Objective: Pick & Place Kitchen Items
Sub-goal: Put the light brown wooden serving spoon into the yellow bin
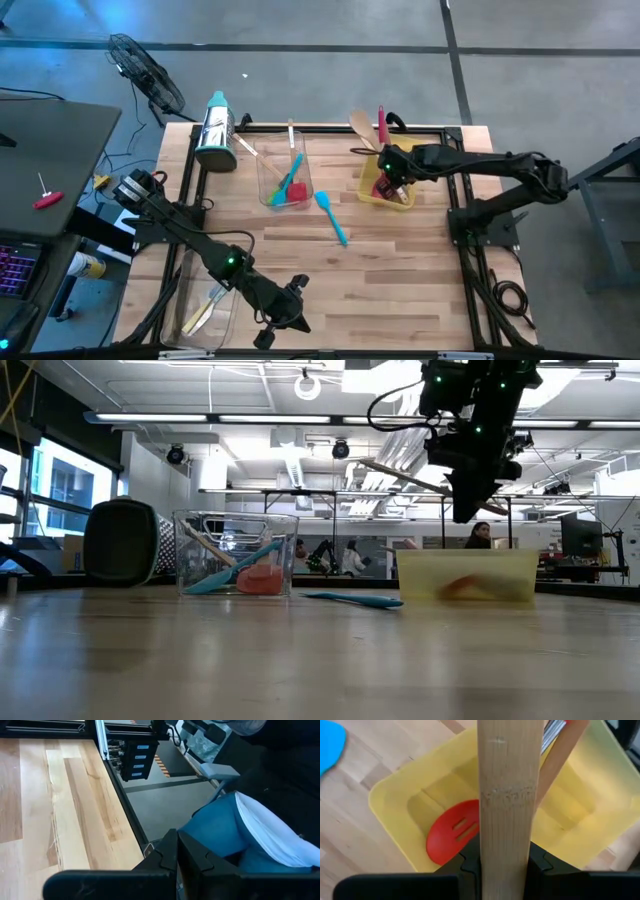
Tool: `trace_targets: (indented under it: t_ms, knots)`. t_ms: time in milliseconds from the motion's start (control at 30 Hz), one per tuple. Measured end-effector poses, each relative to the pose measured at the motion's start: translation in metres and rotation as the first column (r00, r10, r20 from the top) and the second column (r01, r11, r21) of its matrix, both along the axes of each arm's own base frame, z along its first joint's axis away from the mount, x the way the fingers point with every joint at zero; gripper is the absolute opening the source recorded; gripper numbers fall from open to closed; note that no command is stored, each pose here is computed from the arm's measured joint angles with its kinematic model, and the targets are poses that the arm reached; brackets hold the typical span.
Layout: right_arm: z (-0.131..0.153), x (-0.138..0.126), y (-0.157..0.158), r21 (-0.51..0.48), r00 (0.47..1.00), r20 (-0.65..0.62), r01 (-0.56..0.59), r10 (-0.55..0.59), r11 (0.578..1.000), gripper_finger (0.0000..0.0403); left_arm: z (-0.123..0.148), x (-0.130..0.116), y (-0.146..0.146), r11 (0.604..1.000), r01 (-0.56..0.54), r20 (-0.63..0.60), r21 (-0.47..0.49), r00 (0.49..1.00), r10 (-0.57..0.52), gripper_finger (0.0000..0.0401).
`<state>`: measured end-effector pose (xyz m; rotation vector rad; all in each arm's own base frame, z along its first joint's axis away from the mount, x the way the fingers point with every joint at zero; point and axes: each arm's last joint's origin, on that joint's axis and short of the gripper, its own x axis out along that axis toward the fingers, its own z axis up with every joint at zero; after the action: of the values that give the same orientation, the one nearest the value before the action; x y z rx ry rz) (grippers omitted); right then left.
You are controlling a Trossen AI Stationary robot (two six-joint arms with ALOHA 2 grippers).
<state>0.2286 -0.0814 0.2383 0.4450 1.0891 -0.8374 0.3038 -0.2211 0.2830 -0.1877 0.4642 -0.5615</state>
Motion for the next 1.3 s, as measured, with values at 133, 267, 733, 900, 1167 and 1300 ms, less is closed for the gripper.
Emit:
trace_targets:
  t_ms: [133, 267, 733, 900, 1167, 1300]
  knots:
    - [-0.009, -0.002, -0.002, 0.031, 1.0, -0.001, 0.0, 0.0, 1.0, 0.0066, 0.0, 0.0, 0.0, 1.0, 0.0, 0.0, 0.0, 1.0, 0.0, 0.0001]
    - [-0.023, -0.006, -0.001, 0.042, 1.0, -0.022, 0.003, -0.002, 0.999, 0.0066, 0.0, 0.0, 0.0, 1.0, 0.0, 0.0, 0.0, 1.0, 0.0, 0.0001]
    - [-0.045, -0.011, -0.008, 0.062, 0.999, 0.029, -0.025, 0.023, 0.998, 0.0066, 0.0, 0.0, 0.0, 1.0, 0.0, 0.0, 0.0, 1.0, 0.0, 0.0001]
    - [-0.054, -0.015, -0.008, 0.09, 1.0, 0.022, -0.022, 0.02, 0.996, 0.0066, 0.0, 0.0, 0.0, 1.0, 0.0, 0.0, 0.0, 1.0, 0.0, 0.0001]
    - [-0.062, -0.022, -0.011, 0.145, 1.0, 0.018, -0.006, 0.003, 0.989, 0.0066, 0.0, 0.0, 0.0, 1.0, 0.0, 0.0, 0.0, 1.0, 0.0, 0.0001]
    - [-0.065, -0.023, -0.01, 0.178, 1.0, 0.026, -0.007, 0.002, 0.984, 0.0066, 0.0, 0.0, 0.0, 1.0, 0.0, 0.0, 0.0, 1.0, 0.0, 0.0001]
